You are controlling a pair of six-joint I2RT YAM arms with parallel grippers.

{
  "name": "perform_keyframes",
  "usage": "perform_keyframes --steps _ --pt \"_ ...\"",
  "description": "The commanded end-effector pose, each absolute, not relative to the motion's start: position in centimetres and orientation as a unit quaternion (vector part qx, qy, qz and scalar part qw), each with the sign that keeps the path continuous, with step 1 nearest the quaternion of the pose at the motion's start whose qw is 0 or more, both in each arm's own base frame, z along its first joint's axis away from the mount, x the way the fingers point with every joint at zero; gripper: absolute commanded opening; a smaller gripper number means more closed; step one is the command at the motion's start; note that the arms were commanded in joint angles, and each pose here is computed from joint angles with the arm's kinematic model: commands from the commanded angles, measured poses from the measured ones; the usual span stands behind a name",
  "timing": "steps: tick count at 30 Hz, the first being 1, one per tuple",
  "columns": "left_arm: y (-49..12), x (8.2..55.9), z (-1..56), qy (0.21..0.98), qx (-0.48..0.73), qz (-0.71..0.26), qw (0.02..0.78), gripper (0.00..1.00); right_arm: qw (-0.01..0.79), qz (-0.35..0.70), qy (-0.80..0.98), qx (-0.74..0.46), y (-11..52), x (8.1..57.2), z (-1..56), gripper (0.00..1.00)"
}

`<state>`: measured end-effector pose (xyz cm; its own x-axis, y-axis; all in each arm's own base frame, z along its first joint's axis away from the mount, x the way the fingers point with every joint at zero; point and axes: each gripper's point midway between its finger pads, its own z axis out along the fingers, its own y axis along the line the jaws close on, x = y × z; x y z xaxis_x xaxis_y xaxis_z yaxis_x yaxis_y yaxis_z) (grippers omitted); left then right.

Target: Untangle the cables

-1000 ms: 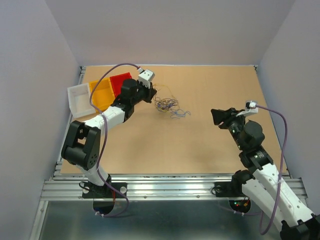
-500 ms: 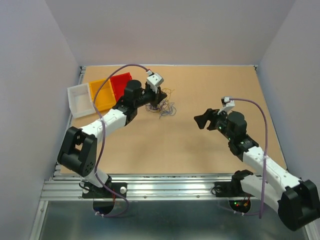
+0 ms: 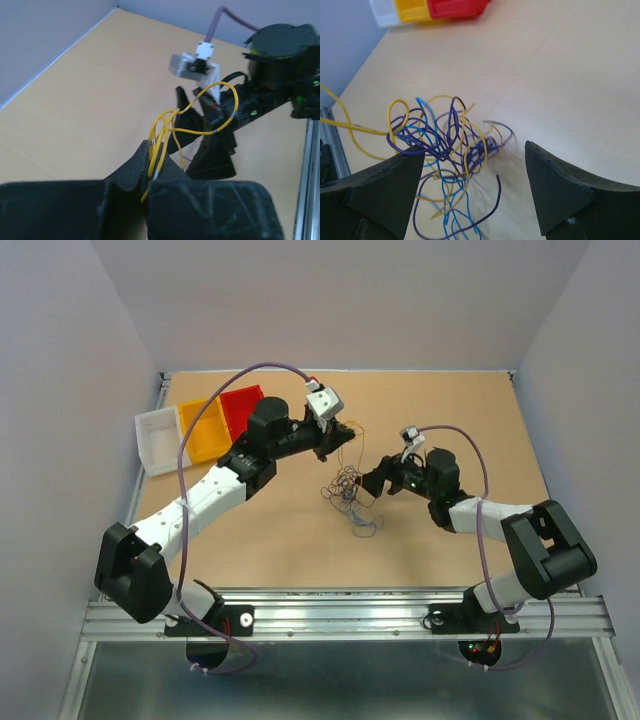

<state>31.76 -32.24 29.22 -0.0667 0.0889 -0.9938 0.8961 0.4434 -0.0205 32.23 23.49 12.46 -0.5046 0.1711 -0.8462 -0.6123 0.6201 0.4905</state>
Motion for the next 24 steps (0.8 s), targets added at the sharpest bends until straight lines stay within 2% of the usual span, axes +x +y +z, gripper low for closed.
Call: perform_keyframes --steps 1,4,6,7,9,10,11,12,15,19,20,22,23,24 --pt "-32.5 30.1 36.7 0.578 0.387 -0.38 0.609 0.0 0.545 0.472 0.656 -0.223 27.5 33.3 20.1 0.86" --pt "-33.3 29.9 38.6 0.568 0.386 -0.396 0.609 0.0 0.534 0.48 0.653 -0.24 29.2 33.3 19.8 0.74" --pt "-33.7 30.3 39.2 0.568 0.383 -0.398 0.611 0.0 0.524 0.482 0.663 -0.232 29.7 33.9 19.0 0.52" --pt "-33.9 30.4 40.5 0.561 0.383 -0.401 0.614 0.0 0.524 0.482 0.662 -0.232 29.8 34.3 19.1 0.49" --pt "-33.9 30.3 43.9 0.54 0.382 -0.4 0.635 0.0 0.515 0.483 0.668 -0.235 30.1 34.5 18.3 0.34" --pt "-33.8 30.2 45.2 0.533 0.382 -0.398 0.642 0.0 0.512 0.484 0.669 -0.236 30.2 34.5 18.2 0.3" --pt "-33.8 30.5 45.6 0.538 0.381 -0.391 0.642 0.0 0.51 0.48 0.674 -0.233 30.2 34.8 18.0 0.17" --pt "-33.3 30.2 48.8 0.518 0.377 -0.386 0.664 0.0 0.51 0.477 0.678 -0.231 30.2 34.9 17.8 0.12" --pt "-31.8 30.4 52.5 0.513 0.355 -0.357 0.696 0.0 0.516 0.449 0.699 -0.207 29.4 36.0 17.3 0.01" --pt "-28.1 29.7 58.8 0.489 0.293 -0.317 0.758 0.0 0.532 0.352 0.764 -0.093 26.2 39.7 16.0 0.01" --pt "-26.3 29.9 60.1 0.493 0.256 -0.295 0.778 0.0 0.531 0.27 0.803 -0.021 23.1 41.3 14.1 0.0" --pt "-24.6 30.2 60.7 0.499 0.221 -0.272 0.792 0.0 0.534 0.194 0.819 0.081 19.5 42.5 13.7 0.0" --pt "-23.0 30.8 61.1 0.507 0.186 -0.248 0.805 0.0 0.546 0.123 0.818 0.135 16.1 42.5 13.6 0.01" --pt "-22.6 31.5 60.2 0.517 0.177 -0.231 0.805 0.0 0.553 0.109 0.811 0.156 15.1 42.2 13.9 0.01"
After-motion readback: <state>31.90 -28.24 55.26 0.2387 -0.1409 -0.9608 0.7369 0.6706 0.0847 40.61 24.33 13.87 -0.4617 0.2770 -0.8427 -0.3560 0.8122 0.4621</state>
